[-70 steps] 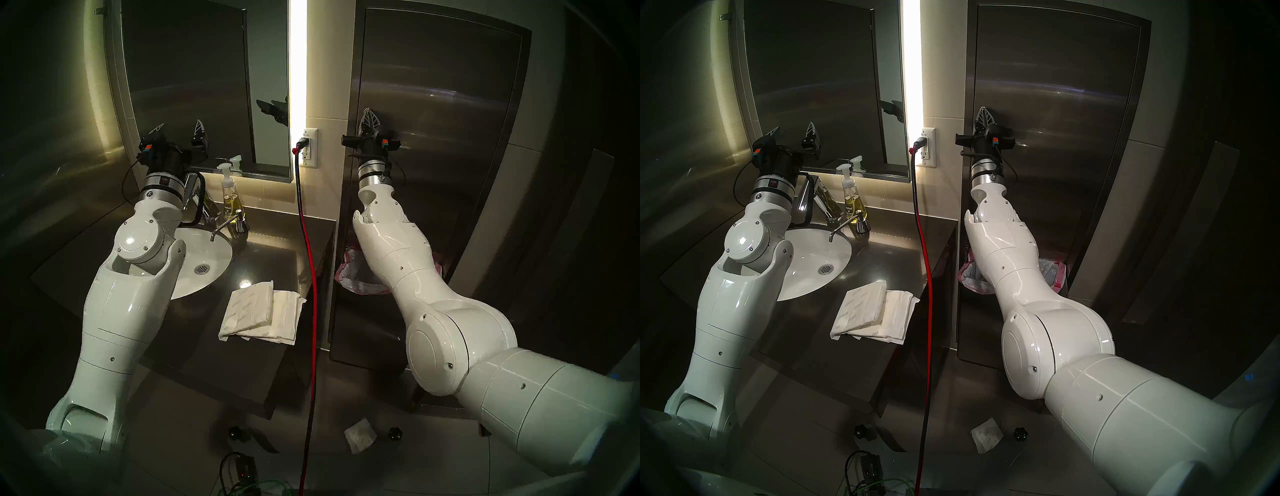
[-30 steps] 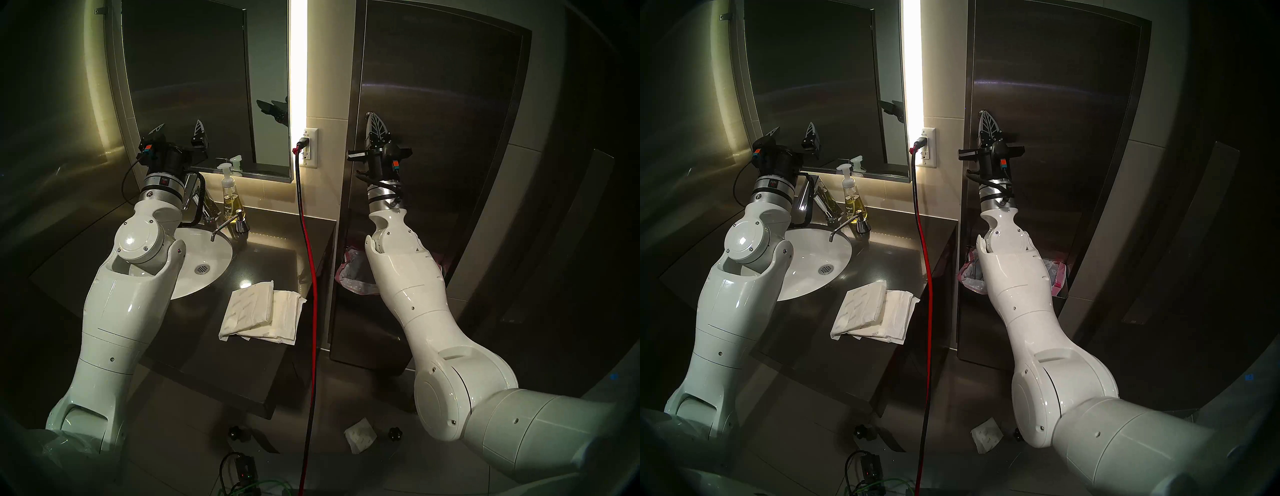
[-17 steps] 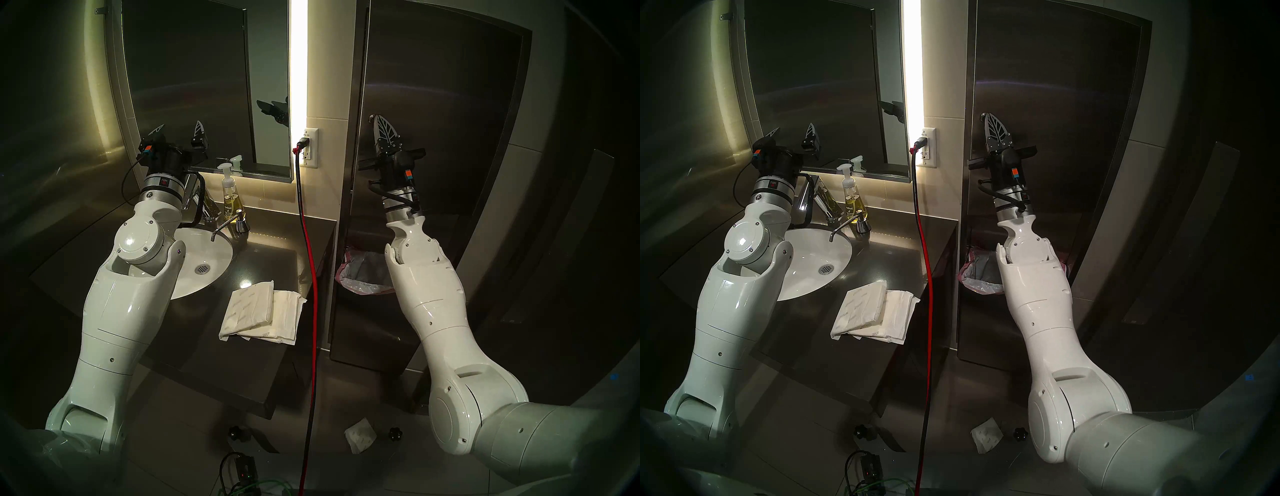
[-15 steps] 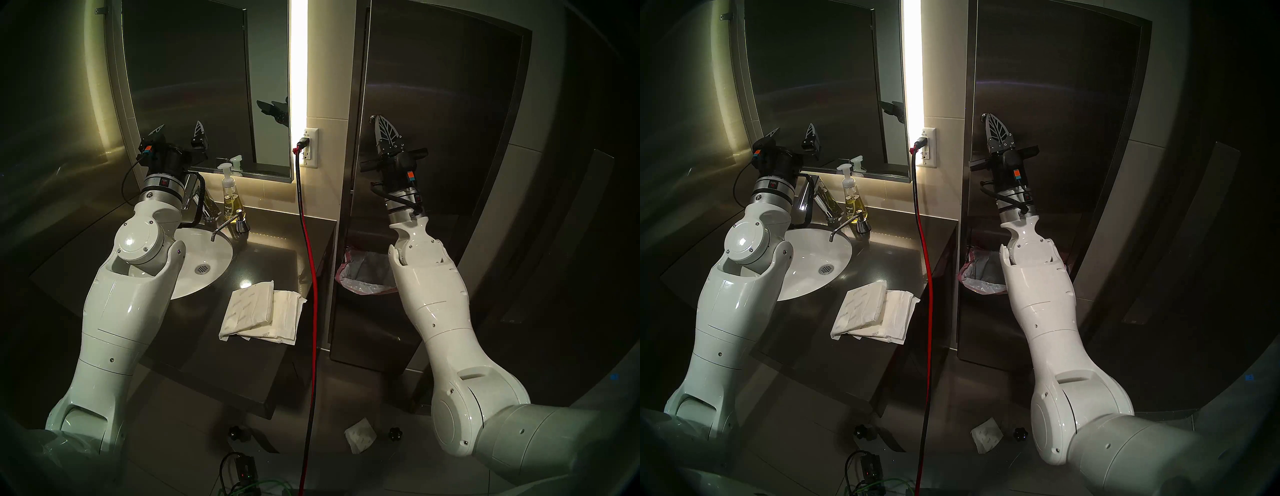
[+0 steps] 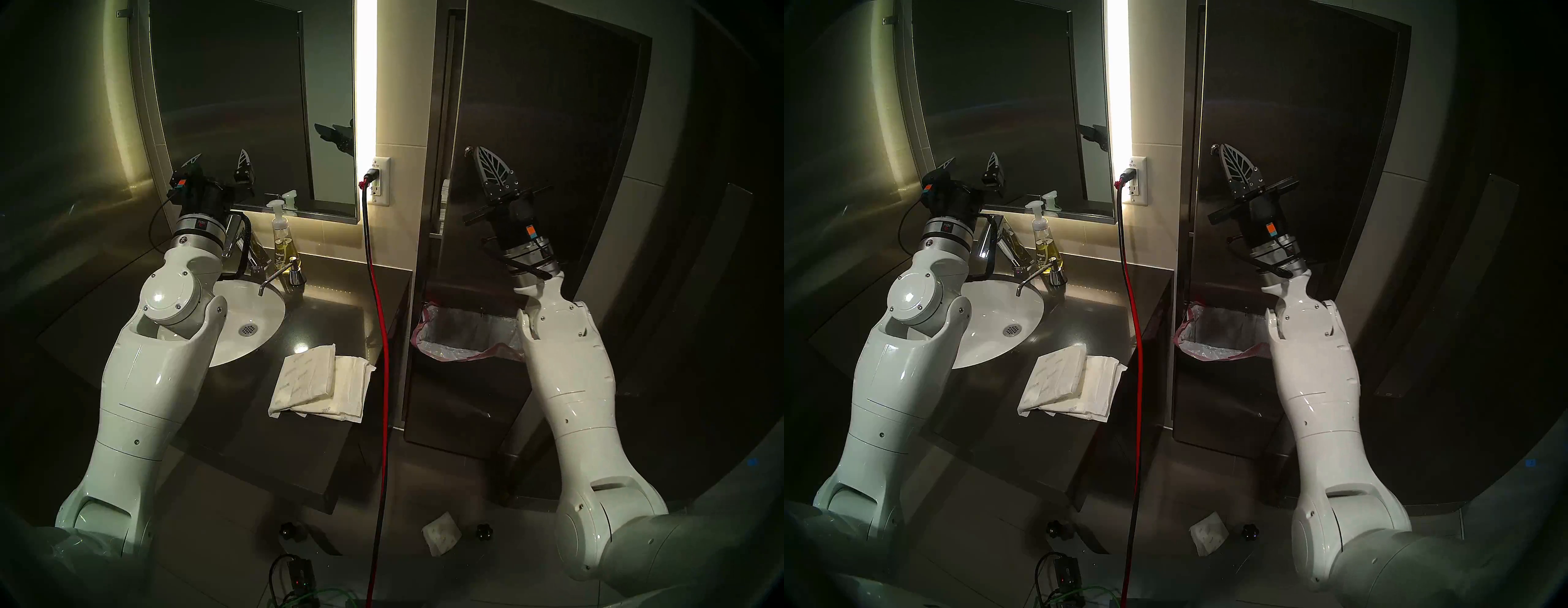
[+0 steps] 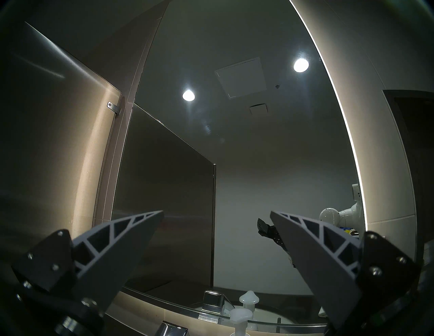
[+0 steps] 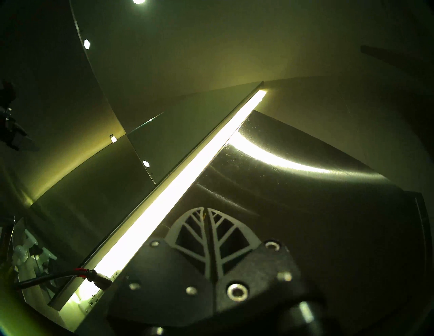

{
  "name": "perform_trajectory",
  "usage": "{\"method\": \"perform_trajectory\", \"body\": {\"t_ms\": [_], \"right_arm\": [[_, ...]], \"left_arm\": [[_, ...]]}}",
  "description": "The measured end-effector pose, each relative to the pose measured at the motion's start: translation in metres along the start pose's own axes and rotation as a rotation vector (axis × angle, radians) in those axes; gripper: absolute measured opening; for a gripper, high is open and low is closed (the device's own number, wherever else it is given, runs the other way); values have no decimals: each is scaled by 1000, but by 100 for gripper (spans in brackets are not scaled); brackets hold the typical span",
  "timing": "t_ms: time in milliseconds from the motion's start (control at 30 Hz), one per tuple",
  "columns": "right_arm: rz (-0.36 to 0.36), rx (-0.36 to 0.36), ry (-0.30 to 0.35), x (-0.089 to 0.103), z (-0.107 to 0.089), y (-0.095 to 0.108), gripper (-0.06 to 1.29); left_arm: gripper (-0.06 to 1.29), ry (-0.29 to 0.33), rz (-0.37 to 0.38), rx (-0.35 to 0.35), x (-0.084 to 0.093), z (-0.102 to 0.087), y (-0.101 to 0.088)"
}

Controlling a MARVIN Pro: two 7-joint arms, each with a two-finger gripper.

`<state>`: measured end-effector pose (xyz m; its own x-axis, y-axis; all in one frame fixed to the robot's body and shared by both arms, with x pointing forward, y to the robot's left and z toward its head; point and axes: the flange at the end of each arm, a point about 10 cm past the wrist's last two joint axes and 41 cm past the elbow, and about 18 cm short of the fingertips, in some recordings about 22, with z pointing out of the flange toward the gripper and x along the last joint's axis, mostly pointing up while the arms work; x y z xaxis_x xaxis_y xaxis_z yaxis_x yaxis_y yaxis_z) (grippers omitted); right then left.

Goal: Twist key and open towel dispenser

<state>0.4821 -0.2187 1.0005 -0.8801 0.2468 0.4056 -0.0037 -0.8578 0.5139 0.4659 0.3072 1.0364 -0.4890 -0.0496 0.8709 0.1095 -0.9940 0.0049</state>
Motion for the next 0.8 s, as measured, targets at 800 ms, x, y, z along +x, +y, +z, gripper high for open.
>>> {"method": "perform_trajectory", "body": {"t_ms": [800], "right_arm": [[-256, 177, 40, 58, -53, 69, -4]], "left_arm": [[123, -3, 3, 0, -1, -1, -1]]}}
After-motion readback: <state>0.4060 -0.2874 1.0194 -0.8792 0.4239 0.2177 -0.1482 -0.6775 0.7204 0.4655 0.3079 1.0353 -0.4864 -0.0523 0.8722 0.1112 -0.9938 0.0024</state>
